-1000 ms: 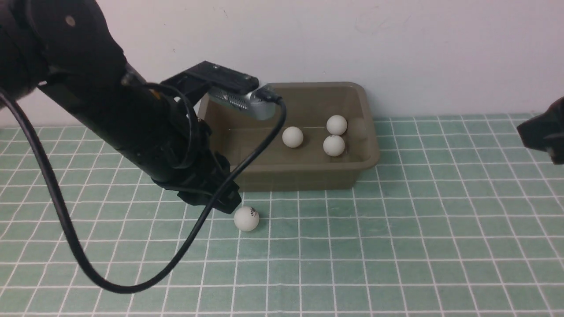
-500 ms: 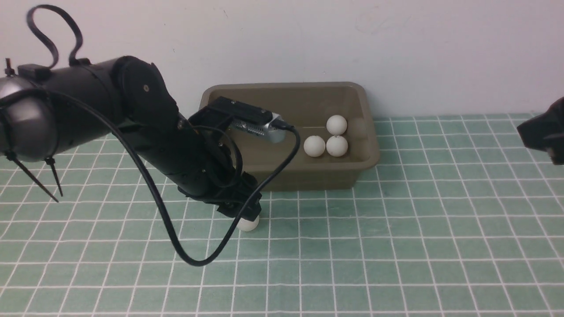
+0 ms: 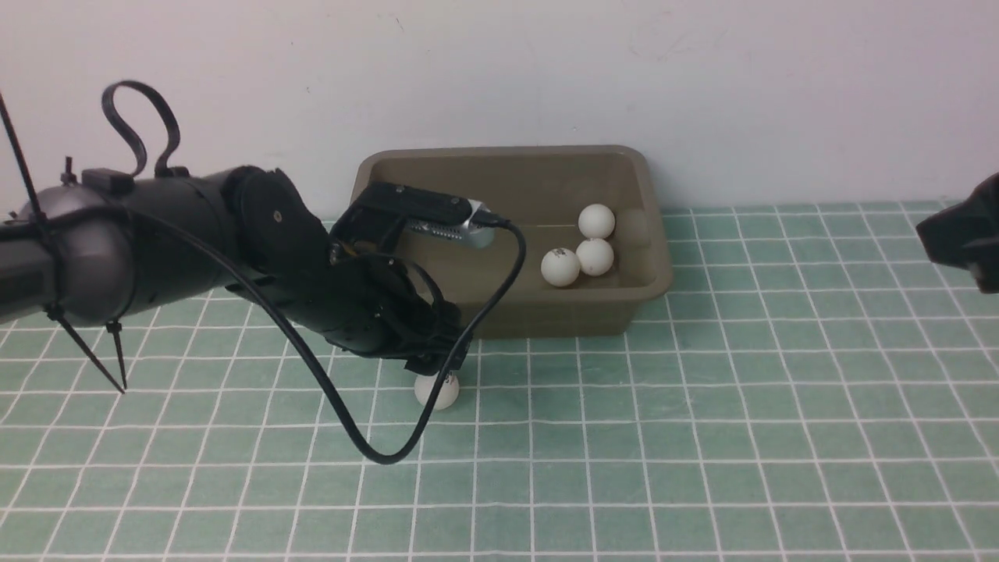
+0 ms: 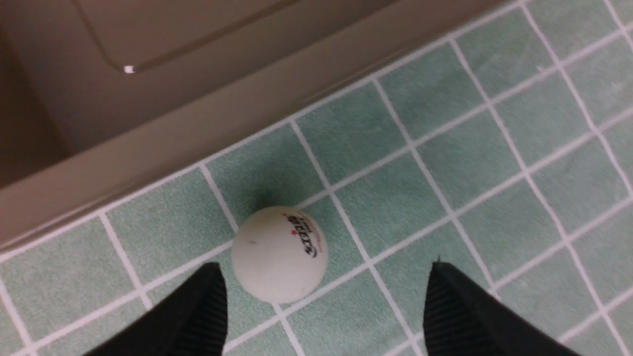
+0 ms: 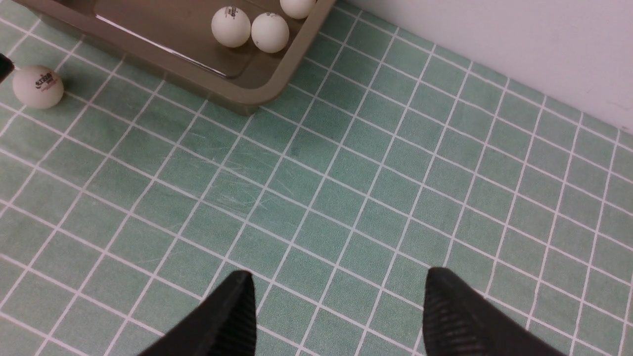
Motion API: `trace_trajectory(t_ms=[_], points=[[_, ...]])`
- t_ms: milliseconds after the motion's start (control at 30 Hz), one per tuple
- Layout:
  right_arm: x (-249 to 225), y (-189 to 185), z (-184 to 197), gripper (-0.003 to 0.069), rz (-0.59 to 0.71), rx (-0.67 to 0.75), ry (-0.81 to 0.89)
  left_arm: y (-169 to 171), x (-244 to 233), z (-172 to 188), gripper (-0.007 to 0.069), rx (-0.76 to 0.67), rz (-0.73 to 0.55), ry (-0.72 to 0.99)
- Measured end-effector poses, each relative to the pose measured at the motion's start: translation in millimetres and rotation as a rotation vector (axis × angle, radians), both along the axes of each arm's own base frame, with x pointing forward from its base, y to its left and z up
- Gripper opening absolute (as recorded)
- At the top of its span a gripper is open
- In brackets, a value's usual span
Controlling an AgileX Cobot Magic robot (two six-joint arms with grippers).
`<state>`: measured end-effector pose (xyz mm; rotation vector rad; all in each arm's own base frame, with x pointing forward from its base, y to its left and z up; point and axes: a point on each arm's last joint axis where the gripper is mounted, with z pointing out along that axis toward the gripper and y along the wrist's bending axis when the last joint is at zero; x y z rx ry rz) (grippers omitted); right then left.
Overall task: Put the table tennis balls in the box on the green coffee tablecloth.
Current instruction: 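Reach for and grasp a ping pong ball on the table beside the basket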
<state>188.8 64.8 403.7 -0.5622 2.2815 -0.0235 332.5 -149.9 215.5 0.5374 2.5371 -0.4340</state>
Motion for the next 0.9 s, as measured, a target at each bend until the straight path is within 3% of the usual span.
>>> trace_trajectory(t_ms=[467, 833, 900], points=[[0, 0, 0, 0.0407, 0.001, 0.002, -0.005, -2, 16, -42, 0.0479, -0.037, 0.139, 0.002], [0, 0, 0, 0.0407, 0.001, 0.003, -0.005, -4, 20, -72, 0.0478, -0.025, 0.171, 0.067], [0, 0, 0, 0.0407, 0.000, 0.003, -0.006, -4, 21, -79, 0.0448, -0.019, 0.172, 0.082]])
